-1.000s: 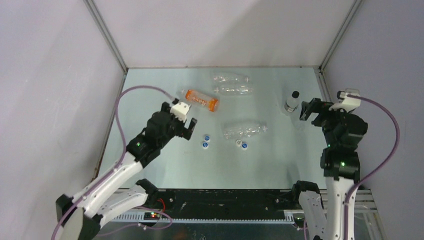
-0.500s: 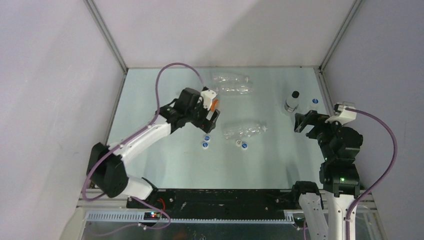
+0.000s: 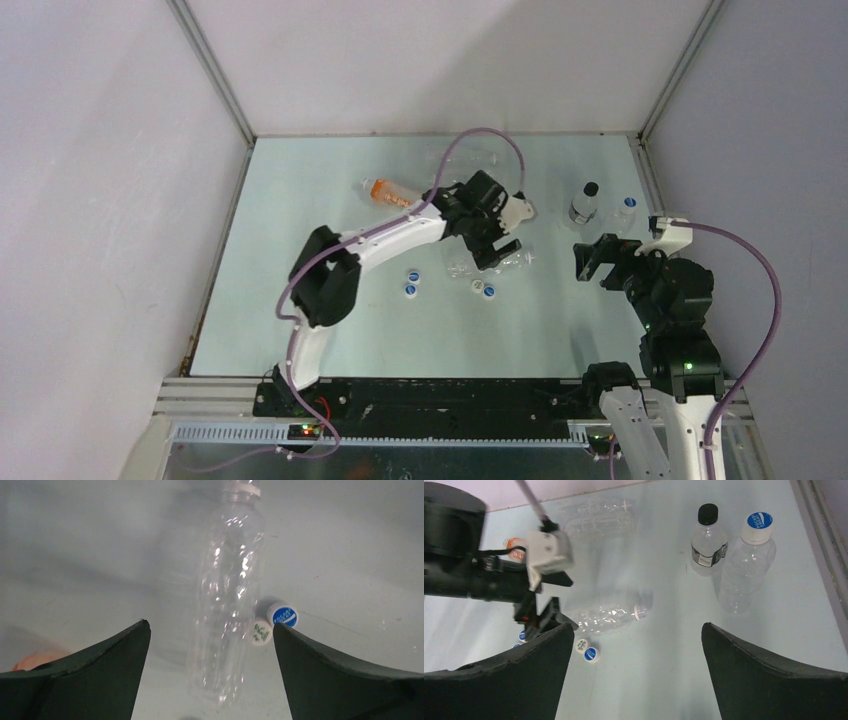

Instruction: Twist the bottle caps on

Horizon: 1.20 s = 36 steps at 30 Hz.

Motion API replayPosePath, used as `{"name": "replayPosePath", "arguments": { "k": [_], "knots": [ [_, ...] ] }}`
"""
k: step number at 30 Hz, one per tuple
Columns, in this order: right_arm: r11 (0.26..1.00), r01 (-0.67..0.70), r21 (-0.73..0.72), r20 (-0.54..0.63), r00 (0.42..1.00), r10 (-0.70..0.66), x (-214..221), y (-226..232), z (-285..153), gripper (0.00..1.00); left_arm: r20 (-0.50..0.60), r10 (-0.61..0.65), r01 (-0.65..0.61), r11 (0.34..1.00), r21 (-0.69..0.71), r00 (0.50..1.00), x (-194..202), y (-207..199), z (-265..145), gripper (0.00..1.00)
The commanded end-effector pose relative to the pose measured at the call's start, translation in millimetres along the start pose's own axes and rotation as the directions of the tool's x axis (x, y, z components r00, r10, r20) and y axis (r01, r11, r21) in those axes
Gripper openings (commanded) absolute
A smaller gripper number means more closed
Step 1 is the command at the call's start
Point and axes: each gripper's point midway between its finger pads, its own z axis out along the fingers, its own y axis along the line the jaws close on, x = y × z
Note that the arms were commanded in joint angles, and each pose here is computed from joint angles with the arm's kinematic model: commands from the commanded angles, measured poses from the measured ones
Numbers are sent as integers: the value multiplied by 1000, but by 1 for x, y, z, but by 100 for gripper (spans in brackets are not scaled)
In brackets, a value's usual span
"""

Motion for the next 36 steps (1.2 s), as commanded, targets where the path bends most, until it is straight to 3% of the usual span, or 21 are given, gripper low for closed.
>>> {"name": "replayPosePath", "arguments": {
  "k": [1,9,14,16,19,21,23,30,31,32,33,34,36],
  "knots": [
    [999,22,-27,-6,1000,-22,2,5,-3,100,-52,123,-120,991,54,991,-4,-6,18,98],
    [998,48,-43,-38,998,-49,9,6,-5,100,-152,133,-122,989,80,979,19,-5,57,95],
    [984,96,-151,-98,989,-112,20,21,-4,100,-249,132,-120,991,61,959,45,0,66,93],
    [985,78,-151,-128,987,-98,24,22,-2,100,-271,134,-124,991,53,953,52,2,67,91],
    [984,63,-165,-144,986,-87,26,24,1,100,-273,135,-128,991,45,953,53,2,64,80],
    [984,53,-169,-154,985,-79,27,25,2,100,-253,139,-134,990,36,958,48,3,60,73],
    [986,24,-165,-171,984,-52,30,26,4,100,-229,144,-141,990,27,963,43,4,54,60],
    [975,-59,-212,-233,972,8,37,39,11,100,-75,132,-136,989,-49,988,17,9,15,54],
    [973,-62,-223,-237,972,8,37,42,12,100,-3,126,-126,988,-87,992,-2,15,-1,54],
    [972,-63,-226,-239,971,8,37,43,13,100,-3,114,-114,989,-90,993,7,14,-4,54],
    [971,-65,-232,-247,969,6,38,45,14,100,81,107,-95,986,-135,991,-12,22,-24,54],
    [970,-67,-234,-253,967,5,39,46,14,100,82,91,-80,987,-136,992,-2,20,-25,54],
    [964,-68,-256,-286,958,-8,43,53,15,100,194,72,-35,982,-186,978,-17,26,-61,53]
  ]
}}
